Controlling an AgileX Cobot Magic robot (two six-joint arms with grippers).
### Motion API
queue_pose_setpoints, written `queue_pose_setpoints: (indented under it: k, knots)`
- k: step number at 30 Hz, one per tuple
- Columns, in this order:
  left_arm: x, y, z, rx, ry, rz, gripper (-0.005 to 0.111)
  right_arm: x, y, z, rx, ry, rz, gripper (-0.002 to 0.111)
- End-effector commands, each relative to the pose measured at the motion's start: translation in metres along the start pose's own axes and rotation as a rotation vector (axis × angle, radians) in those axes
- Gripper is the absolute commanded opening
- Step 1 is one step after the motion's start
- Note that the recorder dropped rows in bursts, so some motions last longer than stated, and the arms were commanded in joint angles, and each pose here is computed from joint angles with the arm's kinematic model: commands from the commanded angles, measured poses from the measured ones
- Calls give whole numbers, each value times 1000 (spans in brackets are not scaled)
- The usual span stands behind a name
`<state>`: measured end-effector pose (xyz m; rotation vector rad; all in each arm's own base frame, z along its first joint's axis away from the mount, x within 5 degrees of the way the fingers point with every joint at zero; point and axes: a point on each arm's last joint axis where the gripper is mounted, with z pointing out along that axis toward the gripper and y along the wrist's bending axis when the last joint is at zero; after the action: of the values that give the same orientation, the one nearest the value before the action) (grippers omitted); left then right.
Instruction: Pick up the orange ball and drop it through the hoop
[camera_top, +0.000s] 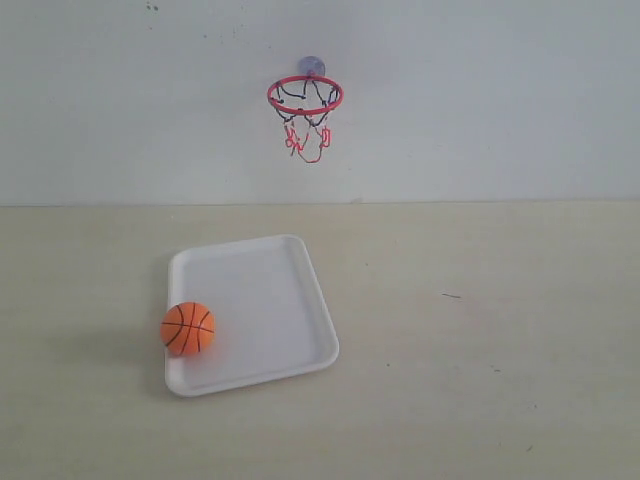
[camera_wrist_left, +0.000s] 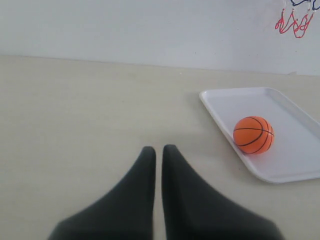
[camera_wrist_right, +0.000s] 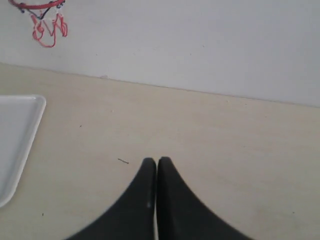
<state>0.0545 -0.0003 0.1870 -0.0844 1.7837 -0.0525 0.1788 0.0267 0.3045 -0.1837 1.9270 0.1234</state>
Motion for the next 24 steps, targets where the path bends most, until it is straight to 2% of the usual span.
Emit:
queue_pose_setpoints:
  k: [1, 5, 8, 11, 15, 16, 17, 21, 23, 24]
  knots:
    - [0, 0, 0, -2, -12, -11, 4, -5, -4, 13, 29, -40, 119, 0]
    - [0, 0, 0, -2, -12, -11, 4, -1, -7, 29, 55, -29, 127, 0]
    - [0, 0, 0, -2, -12, -11, 4, 2, -8, 47, 57, 29, 204, 0]
    - [0, 0, 0, -2, -12, -11, 4, 6, -6, 72, 33, 152, 247, 0]
    - [0, 0, 0, -2, -12, -11, 4, 10, 1, 113, -55, 408, 251, 0]
    - [0, 0, 0, -2, -12, -11, 4, 10, 5, 121, -86, 451, 223, 0]
    - [0, 0, 0, -2, -12, -11, 4, 7, 17, 141, -184, 531, 124, 0]
    - [0, 0, 0, -2, -12, -11, 4, 2, 59, 174, -399, 574, -135, 0]
    - [0, 0, 0, -2, -12, -11, 4, 2, 86, 185, -507, 563, -299, 0]
    - [0, 0, 0, -2, -12, -11, 4, 3, 115, 192, -585, 539, -408, 0]
